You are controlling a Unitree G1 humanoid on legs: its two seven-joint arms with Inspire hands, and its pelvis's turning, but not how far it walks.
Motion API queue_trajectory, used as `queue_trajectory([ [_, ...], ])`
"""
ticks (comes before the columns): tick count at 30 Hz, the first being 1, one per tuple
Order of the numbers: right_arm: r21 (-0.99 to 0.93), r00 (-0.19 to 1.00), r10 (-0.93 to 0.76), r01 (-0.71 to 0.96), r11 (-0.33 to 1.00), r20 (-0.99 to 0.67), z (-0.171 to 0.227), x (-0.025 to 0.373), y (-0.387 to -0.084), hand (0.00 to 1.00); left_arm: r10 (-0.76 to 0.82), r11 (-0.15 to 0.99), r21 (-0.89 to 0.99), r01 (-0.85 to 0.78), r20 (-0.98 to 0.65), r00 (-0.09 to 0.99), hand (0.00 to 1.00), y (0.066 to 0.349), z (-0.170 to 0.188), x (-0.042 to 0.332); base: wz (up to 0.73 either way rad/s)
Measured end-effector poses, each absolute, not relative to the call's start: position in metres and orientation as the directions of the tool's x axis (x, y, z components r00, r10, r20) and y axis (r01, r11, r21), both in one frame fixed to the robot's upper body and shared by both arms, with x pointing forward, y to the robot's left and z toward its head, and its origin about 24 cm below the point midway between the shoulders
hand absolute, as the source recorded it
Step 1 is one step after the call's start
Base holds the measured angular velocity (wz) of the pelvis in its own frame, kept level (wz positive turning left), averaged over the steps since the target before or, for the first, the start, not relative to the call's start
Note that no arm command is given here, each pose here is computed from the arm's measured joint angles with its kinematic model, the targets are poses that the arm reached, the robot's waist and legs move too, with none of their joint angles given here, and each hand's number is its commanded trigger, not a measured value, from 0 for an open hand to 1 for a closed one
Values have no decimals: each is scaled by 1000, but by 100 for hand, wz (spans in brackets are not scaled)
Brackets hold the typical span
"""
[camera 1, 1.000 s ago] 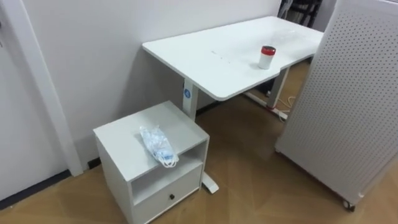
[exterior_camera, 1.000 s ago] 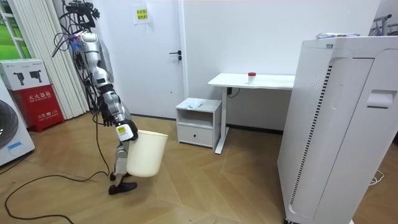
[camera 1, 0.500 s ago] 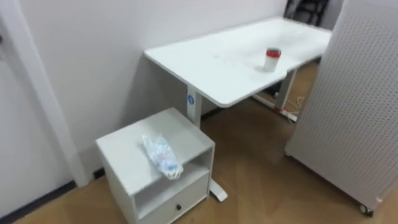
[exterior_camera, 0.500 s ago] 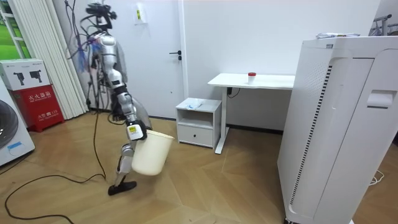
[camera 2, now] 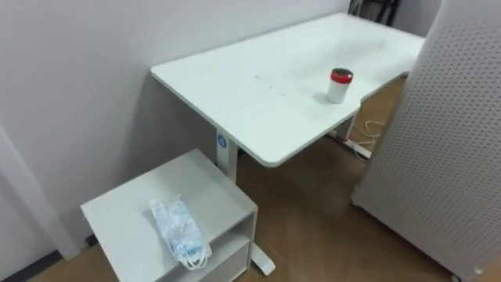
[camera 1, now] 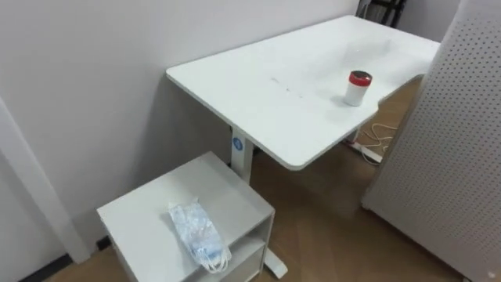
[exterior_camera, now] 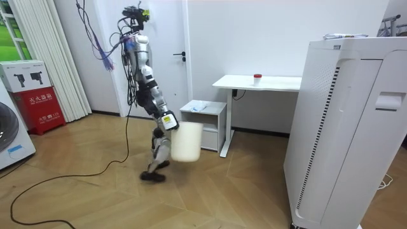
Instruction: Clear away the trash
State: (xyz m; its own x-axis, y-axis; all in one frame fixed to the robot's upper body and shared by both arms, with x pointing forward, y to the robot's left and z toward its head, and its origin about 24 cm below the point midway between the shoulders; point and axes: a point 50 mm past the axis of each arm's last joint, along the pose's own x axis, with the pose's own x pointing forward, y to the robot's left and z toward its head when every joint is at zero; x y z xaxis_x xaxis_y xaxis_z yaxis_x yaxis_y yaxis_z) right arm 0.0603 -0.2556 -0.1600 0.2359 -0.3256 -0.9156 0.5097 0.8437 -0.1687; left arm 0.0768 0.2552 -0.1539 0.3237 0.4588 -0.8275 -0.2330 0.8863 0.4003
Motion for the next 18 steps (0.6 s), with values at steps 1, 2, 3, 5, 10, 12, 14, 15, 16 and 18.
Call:
queue_trajectory([
  [1, -166, 245, -325, 504, 848, -913, -160, 61, -255, 100, 456, 889, 399, -226, -820, 346, 0, 254, -153, 84, 30],
  [2, -160, 266, -322, 489, 858, -909, -160, 64, -254, 100, 446, 895, 392, -214, -805, 392, 0, 250, -150, 97, 47],
  [3, -156, 287, -319, 473, 867, -903, -159, 68, -252, 100, 435, 900, 398, -180, -786, 440, 0, 244, -147, 110, 51],
  [5, -160, 311, -316, 439, 884, -896, -159, 72, -250, 100, 417, 902, 408, -138, -746, 519, 0, 235, -142, 129, 28],
  [10, -138, 372, -270, 345, 929, -888, -158, 94, -242, 100, 420, 878, 466, -109, -640, 644, 0, 228, -127, 161, -5],
  [12, -125, 392, -249, 315, 941, -886, -157, 103, -240, 100, 423, 866, 483, -132, -565, 708, 0, 225, -115, 185, 0],
  [14, -128, 417, -239, 278, 952, -877, -155, 115, -239, 100, 426, 859, 486, -162, -502, 753, 0, 222, -102, 208, -5],
  [15, -130, 433, -234, 257, 958, -870, -153, 123, -238, 100, 422, 854, 490, -173, -461, 780, 0, 220, -94, 221, 0],
  [16, -129, 442, -233, 252, 959, -866, -152, 127, -238, 100, 420, 854, 488, -180, -441, 793, 0, 219, -90, 228, 5],
  [18, -122, 475, -222, 232, 965, -852, -148, 138, -236, 100, 417, 842, 499, -205, -363, 833, 0, 220, -72, 251, -3],
])
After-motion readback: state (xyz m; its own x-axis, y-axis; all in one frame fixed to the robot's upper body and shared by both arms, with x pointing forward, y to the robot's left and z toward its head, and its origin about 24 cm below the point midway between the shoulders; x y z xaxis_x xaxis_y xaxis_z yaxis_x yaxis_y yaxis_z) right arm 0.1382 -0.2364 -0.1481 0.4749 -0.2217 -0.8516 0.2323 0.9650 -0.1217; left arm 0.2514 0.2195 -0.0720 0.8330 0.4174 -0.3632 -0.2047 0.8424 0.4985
